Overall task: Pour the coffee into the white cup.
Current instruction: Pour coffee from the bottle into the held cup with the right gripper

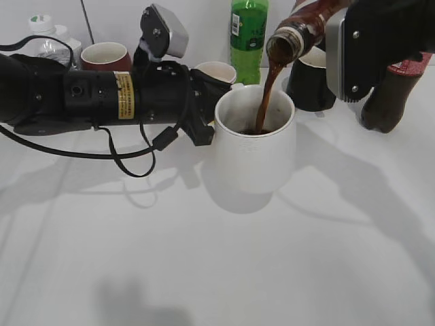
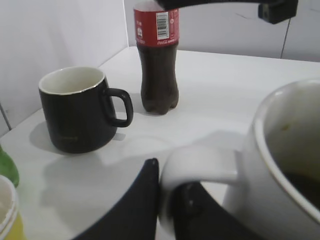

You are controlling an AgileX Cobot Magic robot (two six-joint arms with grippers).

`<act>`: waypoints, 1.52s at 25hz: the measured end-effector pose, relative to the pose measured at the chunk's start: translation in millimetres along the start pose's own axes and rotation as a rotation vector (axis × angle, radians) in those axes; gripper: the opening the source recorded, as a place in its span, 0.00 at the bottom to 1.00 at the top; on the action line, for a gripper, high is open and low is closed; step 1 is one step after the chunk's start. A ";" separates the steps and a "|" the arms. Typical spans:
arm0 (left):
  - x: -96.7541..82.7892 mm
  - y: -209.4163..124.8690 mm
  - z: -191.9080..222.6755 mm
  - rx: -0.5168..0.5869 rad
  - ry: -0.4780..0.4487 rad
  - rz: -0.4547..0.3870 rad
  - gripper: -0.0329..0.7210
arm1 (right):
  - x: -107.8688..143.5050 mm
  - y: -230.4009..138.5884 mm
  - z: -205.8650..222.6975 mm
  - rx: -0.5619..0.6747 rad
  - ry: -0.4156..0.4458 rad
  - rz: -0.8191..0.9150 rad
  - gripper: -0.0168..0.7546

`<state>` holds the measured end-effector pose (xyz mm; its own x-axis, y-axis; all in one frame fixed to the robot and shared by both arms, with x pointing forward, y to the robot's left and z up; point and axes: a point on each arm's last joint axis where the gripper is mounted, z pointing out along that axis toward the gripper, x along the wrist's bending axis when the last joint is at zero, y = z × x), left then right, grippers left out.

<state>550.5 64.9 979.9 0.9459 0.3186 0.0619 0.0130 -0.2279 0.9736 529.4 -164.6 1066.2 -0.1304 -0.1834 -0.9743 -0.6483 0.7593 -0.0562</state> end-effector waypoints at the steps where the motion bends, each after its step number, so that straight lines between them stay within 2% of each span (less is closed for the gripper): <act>1: -0.2 0.1 0.0 -0.001 -0.002 0.001 0.10 | -0.1 0.1 0.0 -0.001 -0.001 -0.007 0.71; 38: -2.1 2.0 0.0 -0.023 -0.023 0.004 0.10 | -0.4 0.1 0.0 -0.001 -0.002 -0.066 0.71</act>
<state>548.5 63.7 981.7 0.9532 0.2963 0.0605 0.0026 -0.2079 0.9781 529.4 -164.5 1066.5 -0.0857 -0.2319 -0.9690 -0.6564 0.7448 -0.1202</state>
